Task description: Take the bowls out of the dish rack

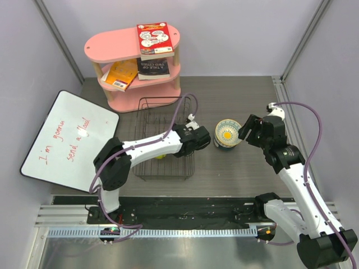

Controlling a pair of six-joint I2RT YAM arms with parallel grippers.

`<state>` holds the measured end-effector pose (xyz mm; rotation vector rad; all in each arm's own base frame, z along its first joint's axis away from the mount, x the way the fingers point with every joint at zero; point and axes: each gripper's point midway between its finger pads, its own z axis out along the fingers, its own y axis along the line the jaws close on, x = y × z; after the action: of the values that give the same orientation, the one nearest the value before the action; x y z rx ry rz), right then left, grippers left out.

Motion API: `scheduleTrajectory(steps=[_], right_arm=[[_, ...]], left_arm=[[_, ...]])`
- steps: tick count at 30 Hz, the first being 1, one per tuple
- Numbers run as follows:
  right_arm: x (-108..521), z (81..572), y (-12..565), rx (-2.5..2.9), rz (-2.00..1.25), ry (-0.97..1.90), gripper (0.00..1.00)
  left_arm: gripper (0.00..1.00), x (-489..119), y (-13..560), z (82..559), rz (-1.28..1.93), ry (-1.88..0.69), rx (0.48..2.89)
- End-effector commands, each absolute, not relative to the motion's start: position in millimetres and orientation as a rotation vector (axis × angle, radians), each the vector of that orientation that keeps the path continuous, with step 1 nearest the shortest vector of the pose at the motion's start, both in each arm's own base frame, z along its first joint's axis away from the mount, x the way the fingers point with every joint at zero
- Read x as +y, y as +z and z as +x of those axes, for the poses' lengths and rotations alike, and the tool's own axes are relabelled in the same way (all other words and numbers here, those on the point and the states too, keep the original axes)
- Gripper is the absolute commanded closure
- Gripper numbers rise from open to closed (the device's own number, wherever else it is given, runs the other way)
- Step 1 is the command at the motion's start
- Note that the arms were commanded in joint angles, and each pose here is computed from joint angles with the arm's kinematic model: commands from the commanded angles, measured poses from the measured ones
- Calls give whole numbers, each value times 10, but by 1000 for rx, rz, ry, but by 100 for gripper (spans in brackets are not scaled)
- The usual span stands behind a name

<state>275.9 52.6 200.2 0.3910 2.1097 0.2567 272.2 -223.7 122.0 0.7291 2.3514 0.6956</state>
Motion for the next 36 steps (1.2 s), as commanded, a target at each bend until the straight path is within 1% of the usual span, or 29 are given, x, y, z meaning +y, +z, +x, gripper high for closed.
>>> scheduleTrajectory(steps=[1, 7, 11, 14, 17, 18, 19, 21, 22, 24, 27, 28, 31, 33, 36], right_arm=[[514, 2815, 2171, 2061, 381, 256, 29], [517, 2800, 2132, 2067, 383, 259, 30], [526, 2796, 2119, 2071, 384, 265, 29], [520, 2796, 2112, 2071, 389, 263, 29], [536, 2790, 2122, 2066, 389, 275, 30], [535, 2791, 2118, 2067, 387, 275, 30], [536, 2789, 2111, 2068, 389, 275, 30], [531, 2783, 2098, 2071, 388, 271, 30], [527, 2780, 2095, 2071, 388, 269, 30], [535, 2779, 2085, 2074, 387, 271, 30], [531, 2782, 2077, 2076, 387, 271, 30], [537, 2788, 2090, 2072, 387, 274, 30], [534, 2786, 2076, 2076, 388, 271, 30], [533, 2783, 2073, 2076, 386, 270, 30], [542, 2784, 2065, 2078, 385, 275, 30]], left_arm=[[100, -2263, 1283, 2758, 710, 765, 2292], [100, -2393, 1145, 2652, 752, 731, 2301], [93, -2427, 1105, 2628, 763, 716, 2303], [90, -2451, 1042, 2609, 782, 702, 2315], [86, -2520, 925, 2561, 786, 626, 2349], [83, -2546, 892, 2560, 779, 604, 2353], [78, -2538, 865, 2541, 778, 601, 2359], [73, -2539, 820, 2525, 777, 597, 2369], [69, -2536, 806, 2520, 776, 597, 2372], [66, -2535, 765, 2511, 780, 600, 2379], [54, -2577, 732, 2476, 787, 561, 2385], [49, -2587, 737, 2467, 783, 547, 2386], [41, -2641, 768, 2432, 769, 474, 2392], [38, -2649, 787, 2422, 759, 450, 2387], [29, -2665, 794, 2403, 770, 417, 2380]])
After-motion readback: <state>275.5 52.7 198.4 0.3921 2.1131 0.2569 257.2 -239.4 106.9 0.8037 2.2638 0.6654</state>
